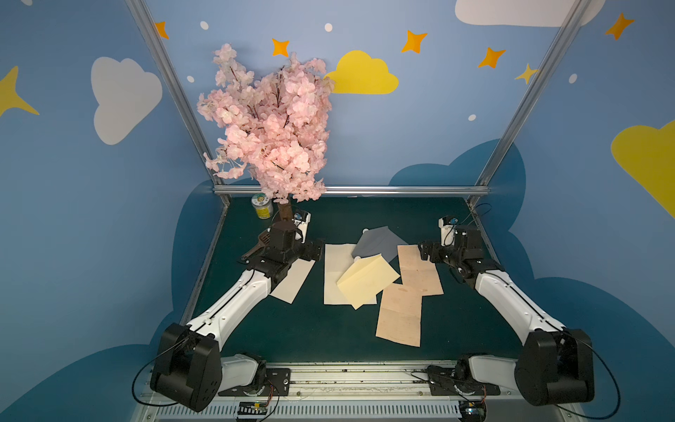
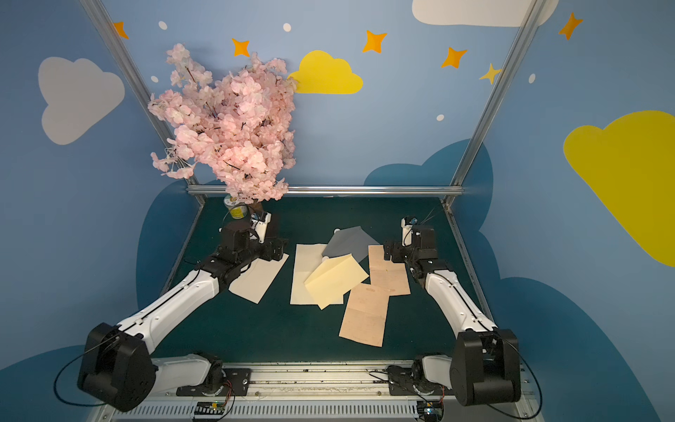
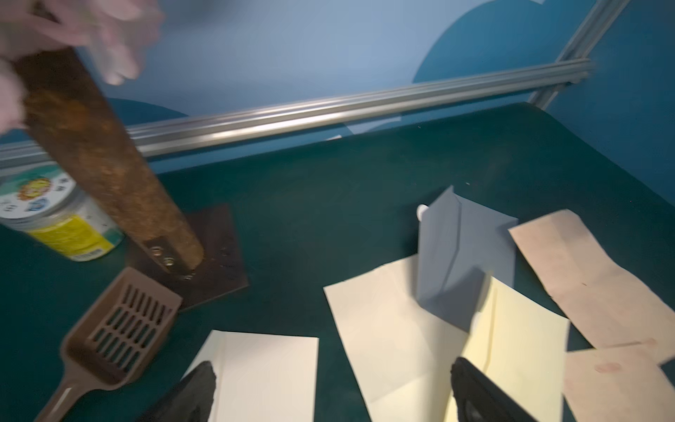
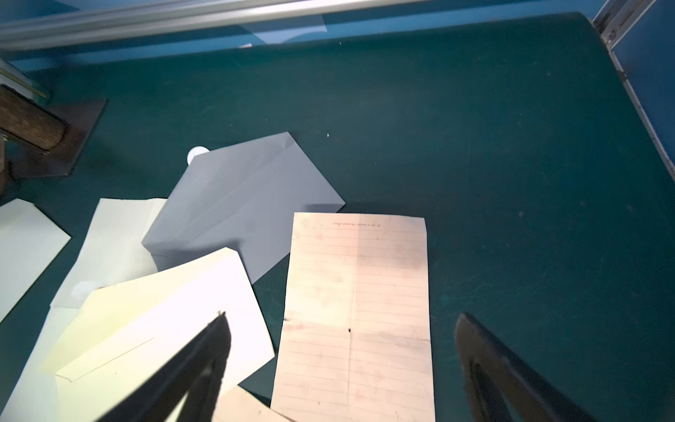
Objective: Fold the letter paper in half and place it into the envelope
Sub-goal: Fold the letter paper at the center of the board.
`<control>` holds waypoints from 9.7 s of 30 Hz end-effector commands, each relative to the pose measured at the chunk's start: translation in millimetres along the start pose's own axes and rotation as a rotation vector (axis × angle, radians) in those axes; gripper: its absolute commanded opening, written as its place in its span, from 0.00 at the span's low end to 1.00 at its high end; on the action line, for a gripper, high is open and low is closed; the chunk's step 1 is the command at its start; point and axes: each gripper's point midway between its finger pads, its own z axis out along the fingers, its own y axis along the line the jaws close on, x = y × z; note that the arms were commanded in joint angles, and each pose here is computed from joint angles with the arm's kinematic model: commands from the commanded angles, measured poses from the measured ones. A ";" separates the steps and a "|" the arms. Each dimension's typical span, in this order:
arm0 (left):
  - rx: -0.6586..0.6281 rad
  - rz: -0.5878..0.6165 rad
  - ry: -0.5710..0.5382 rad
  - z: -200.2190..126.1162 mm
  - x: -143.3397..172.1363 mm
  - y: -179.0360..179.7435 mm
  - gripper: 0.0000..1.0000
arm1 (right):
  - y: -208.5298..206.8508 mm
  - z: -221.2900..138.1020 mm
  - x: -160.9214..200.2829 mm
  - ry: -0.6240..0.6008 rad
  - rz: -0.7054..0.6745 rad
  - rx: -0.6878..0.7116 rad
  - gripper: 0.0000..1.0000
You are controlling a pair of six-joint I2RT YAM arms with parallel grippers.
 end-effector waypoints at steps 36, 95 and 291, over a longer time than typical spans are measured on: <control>0.488 0.067 0.540 -10.5 107.8 -270.1 1.00 | -12.9 -49.6 126.7 0.699 0.571 0.139 0.93; 0.550 -0.034 0.569 35.8 79.5 -258.7 1.00 | -52.8 13.5 167.1 0.429 0.961 0.061 0.19; 0.390 -0.233 0.714 211.0 71.9 -266.1 0.02 | -13.9 61.8 103.4 0.718 0.973 -0.154 0.00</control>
